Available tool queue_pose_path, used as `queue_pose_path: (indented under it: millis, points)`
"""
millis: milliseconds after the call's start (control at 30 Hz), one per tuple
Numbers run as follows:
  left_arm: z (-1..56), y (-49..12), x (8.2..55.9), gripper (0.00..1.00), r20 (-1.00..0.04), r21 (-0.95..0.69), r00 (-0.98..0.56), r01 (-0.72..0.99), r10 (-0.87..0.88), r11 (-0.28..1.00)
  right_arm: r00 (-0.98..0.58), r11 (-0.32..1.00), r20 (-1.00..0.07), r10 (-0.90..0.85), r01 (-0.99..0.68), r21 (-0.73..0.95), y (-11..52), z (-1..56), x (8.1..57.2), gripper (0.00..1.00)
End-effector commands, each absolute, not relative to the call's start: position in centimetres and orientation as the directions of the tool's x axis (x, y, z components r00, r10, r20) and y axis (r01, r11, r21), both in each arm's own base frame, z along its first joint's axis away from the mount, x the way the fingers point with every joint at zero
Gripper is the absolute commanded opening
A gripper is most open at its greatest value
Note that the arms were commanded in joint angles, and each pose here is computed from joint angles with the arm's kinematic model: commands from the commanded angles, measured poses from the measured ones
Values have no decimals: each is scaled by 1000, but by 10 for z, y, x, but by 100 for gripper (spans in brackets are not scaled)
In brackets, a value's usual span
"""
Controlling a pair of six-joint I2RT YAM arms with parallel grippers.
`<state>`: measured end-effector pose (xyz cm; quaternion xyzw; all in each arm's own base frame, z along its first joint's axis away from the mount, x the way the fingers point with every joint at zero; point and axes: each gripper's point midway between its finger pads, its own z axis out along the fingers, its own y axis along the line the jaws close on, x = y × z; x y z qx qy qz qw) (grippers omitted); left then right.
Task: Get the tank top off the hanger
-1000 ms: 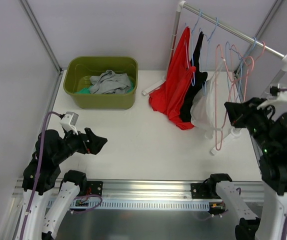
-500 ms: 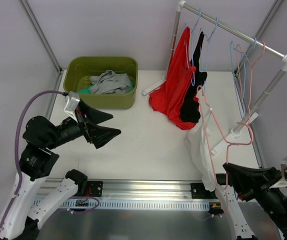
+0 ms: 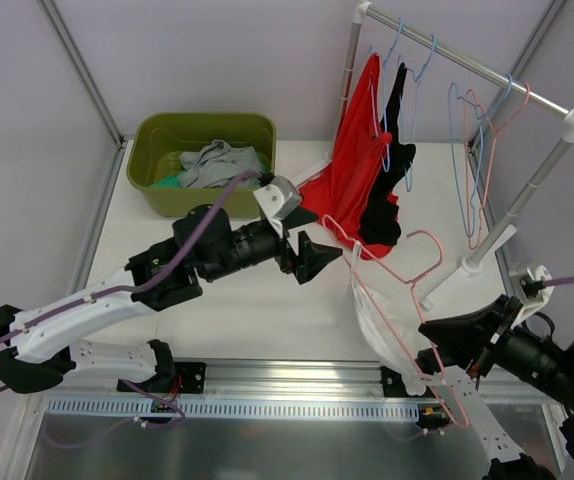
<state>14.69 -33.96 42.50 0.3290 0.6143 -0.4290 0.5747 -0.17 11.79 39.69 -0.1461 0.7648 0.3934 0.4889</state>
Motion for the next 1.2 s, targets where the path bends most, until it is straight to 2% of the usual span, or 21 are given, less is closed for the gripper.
queue_pose_path:
  millis: [0, 33, 133, 267, 600, 800, 967, 1133, 1167]
  points:
    - [453, -338, 168, 79, -989, -74, 7, 845, -150, 529, -465, 593, -872, 157, -661, 459, 128, 420, 8, 0]
    - [448, -342, 171, 71, -990, -74, 3, 841, -141, 536, -465, 587, -872, 153, -667, 459, 129, 424, 10, 0]
    - [439, -350, 171, 65, -990, -78, -4, 846, -139, 528, -460, 587, -875, 151, -670, 453, 130, 431, 17, 0]
    - [431, -359, 171, 45, -991, -82, -14, 854, -134, 514, -452, 582, -879, 150, -678, 448, 133, 437, 25, 0]
    - [402, -372, 170, 50, -990, -125, -77, 861, -116, 493, -440, 572, -882, 166, -685, 450, 138, 444, 42, 0]
    - [398, -380, 173, 42, -989, -136, -90, 858, -117, 495, -432, 551, -884, 177, -701, 453, 141, 449, 43, 0]
    - [403, -381, 174, 18, -988, -137, -83, 857, -131, 496, -441, 543, -881, 173, -703, 459, 143, 445, 44, 0]
    - [405, -383, 174, 13, -985, -152, -92, 859, -144, 489, -442, 524, -878, 184, -711, 468, 145, 445, 43, 0]
    - [404, -384, 174, 3, -985, -153, -94, 859, -143, 489, -446, 518, -876, 182, -714, 471, 146, 443, 42, 0]
